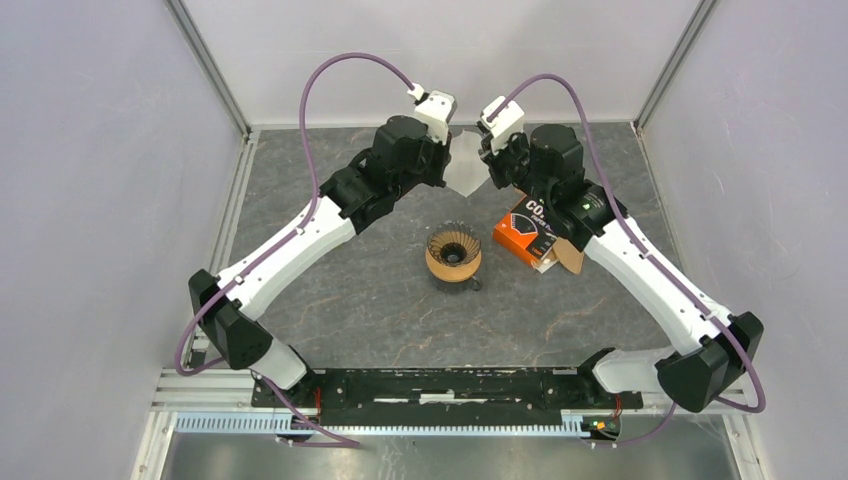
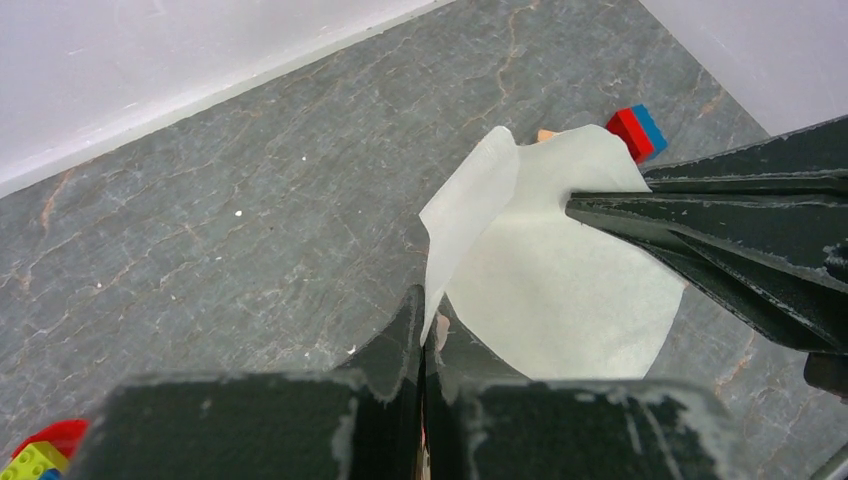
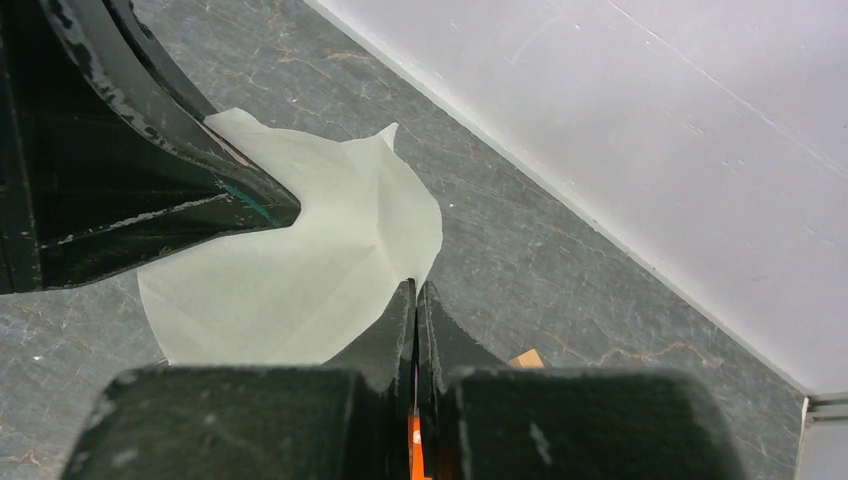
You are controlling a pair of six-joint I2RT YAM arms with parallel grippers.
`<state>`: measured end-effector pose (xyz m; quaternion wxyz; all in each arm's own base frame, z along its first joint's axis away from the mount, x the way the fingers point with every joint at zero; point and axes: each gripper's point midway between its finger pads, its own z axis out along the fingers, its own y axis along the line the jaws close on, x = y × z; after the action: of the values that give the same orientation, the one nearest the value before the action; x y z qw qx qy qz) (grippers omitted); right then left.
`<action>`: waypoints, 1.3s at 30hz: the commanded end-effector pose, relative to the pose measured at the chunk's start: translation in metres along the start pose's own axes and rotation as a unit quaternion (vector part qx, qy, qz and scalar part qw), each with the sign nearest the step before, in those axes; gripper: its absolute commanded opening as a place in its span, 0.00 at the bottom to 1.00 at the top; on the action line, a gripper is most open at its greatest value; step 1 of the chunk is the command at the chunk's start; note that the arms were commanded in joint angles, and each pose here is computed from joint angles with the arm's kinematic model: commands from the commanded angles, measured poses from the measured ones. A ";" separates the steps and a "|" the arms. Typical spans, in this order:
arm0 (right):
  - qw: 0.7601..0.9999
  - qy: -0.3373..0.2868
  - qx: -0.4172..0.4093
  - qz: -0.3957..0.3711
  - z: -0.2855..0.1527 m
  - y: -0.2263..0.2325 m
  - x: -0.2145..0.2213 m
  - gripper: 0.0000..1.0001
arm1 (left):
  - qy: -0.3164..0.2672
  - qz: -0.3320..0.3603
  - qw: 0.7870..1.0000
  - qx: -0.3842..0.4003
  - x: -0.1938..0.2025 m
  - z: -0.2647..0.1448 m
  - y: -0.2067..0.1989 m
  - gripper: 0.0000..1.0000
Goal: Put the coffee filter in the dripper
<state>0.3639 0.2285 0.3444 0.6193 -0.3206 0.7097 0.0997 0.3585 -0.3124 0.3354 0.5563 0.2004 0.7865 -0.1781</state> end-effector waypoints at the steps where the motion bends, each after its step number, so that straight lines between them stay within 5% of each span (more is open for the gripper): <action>1: 0.999 -0.032 -0.004 -0.012 -0.010 -0.001 -0.016 0.02 | -0.041 0.020 0.999 0.021 -0.023 -0.014 -0.006 0.02; 12: 0.998 -0.042 -0.043 -0.015 -0.012 0.010 -0.013 0.01 | -0.045 0.027 0.998 0.024 -0.024 -0.020 -0.005 0.02; 15: 0.996 -0.051 -0.075 -0.015 -0.015 0.020 -0.016 0.11 | -0.033 0.029 0.998 0.052 -0.020 -0.025 -0.013 0.02; 18: 0.991 -0.060 -0.116 -0.022 -0.021 0.034 -0.017 0.39 | -0.007 0.028 0.996 0.086 -0.009 -0.032 -0.024 0.02; 22: 0.987 -0.058 -0.144 -0.037 -0.032 0.044 -0.012 0.59 | 0.027 0.035 0.994 0.095 0.007 -0.044 -0.024 0.02; 30: 0.973 -0.066 -0.209 -0.072 -0.065 0.057 -0.011 0.76 | 0.125 0.043 0.979 0.158 0.049 -0.061 -0.040 0.02; 39: 0.978 -0.073 -0.190 -0.051 -0.087 0.028 -0.011 0.77 | 0.216 0.048 0.960 0.173 0.081 -0.057 -0.046 0.02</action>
<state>0.2812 0.2138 0.3644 0.6036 -0.4606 0.6152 0.2120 0.2719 -0.3093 0.2886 0.3770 0.3258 0.8329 -0.2408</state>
